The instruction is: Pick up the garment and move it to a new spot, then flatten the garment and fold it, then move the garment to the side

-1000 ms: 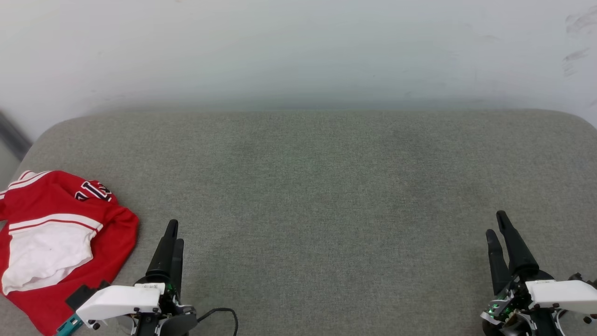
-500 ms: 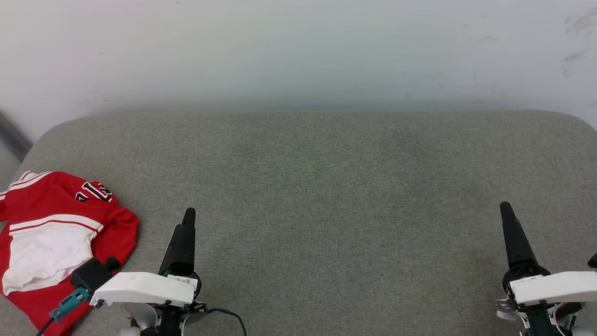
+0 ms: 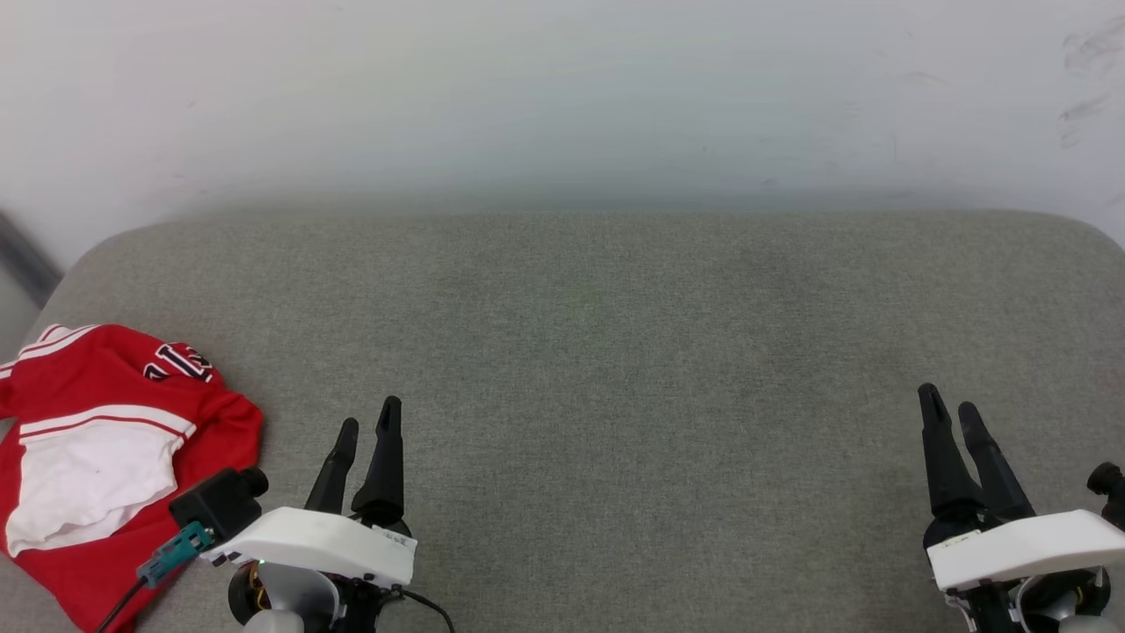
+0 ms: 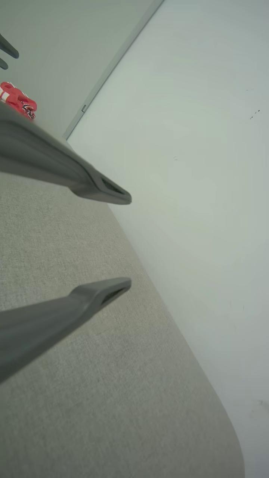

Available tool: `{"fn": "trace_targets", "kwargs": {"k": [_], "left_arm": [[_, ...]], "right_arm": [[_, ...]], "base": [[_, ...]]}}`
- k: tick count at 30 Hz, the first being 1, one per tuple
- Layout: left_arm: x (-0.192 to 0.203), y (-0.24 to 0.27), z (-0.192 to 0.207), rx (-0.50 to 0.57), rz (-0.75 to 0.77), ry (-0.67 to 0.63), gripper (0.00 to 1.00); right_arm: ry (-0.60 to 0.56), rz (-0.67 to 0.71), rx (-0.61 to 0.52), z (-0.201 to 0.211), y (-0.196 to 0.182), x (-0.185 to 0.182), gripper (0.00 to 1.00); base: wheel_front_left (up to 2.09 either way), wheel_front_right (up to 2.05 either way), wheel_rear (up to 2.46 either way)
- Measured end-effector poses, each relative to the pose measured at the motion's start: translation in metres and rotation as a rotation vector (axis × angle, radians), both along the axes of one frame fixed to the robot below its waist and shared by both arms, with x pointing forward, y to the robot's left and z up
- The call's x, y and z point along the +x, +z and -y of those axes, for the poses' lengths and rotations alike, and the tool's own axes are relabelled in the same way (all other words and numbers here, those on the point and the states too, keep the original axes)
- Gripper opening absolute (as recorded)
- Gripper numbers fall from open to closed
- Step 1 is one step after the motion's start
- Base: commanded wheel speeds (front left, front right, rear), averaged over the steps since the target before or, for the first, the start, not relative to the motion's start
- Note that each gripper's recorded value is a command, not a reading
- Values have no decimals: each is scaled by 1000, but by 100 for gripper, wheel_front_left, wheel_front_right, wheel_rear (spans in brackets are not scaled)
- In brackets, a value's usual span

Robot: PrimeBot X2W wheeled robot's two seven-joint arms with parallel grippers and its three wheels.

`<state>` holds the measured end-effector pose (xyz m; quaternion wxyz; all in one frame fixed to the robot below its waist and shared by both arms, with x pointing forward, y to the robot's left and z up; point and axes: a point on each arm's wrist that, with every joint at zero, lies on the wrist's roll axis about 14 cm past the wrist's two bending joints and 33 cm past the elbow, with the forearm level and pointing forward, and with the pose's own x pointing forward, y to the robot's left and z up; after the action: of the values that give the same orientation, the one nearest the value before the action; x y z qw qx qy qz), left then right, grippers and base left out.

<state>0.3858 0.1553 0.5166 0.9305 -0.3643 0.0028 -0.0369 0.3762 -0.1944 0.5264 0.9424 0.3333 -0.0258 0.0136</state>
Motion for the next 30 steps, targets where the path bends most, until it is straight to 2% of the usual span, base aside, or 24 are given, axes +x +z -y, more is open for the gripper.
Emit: {"fn": "trace_targets", "kwargs": {"k": [14,30], "left_arm": [[0,6,9,226,44,-9,100],[-2,12,15,408,96,-12,100]], "right_arm": [[22,44,-203,-10,15,-2,100],[24,39,-370,-11,17,-6,100]], "base": [[0,0,0],[0,0,0]]}}
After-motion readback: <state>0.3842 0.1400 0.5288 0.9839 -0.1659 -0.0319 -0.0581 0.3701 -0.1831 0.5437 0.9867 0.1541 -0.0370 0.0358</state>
